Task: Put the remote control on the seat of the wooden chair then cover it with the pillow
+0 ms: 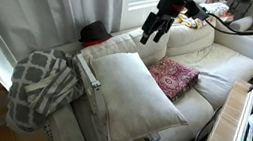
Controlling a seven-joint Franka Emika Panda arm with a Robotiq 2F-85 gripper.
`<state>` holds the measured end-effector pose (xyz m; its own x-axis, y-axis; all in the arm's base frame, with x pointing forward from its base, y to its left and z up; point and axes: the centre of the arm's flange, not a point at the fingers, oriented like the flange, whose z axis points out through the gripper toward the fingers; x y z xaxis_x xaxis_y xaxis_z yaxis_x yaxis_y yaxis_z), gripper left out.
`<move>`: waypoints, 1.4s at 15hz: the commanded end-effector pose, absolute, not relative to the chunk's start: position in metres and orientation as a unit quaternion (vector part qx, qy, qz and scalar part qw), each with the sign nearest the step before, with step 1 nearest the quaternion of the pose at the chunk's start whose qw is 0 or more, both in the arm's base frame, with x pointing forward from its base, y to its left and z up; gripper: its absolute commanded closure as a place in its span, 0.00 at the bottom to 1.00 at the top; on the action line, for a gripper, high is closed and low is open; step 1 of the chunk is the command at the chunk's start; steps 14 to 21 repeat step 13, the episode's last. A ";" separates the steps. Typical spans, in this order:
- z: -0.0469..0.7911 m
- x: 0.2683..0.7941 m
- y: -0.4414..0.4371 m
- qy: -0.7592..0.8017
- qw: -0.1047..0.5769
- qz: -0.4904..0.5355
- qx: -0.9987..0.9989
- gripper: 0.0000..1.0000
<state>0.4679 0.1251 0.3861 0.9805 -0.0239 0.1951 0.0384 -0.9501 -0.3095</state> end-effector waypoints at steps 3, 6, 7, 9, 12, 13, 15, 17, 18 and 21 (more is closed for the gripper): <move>0.431 0.402 0.112 -0.003 0.164 -0.097 -0.982 0.00; 0.442 0.388 0.111 -0.013 0.153 -0.102 -0.983 0.00; 0.435 0.412 0.114 -0.015 0.162 -0.104 -0.981 0.00; 0.442 0.403 0.113 -0.016 0.159 -0.110 -0.981 0.00; 0.442 0.400 0.113 -0.016 0.158 -0.111 -0.981 0.00; 0.442 0.400 0.113 -0.016 0.157 -0.110 -0.981 0.00; 0.442 0.400 0.113 -0.016 0.157 -0.110 -0.981 0.00; 0.442 0.400 0.113 -0.016 0.157 -0.110 -0.981 0.00; 0.442 0.400 0.113 -0.016 0.157 -0.110 -0.981 0.00; 0.442 0.400 0.113 -0.016 0.157 -0.110 -0.981 0.00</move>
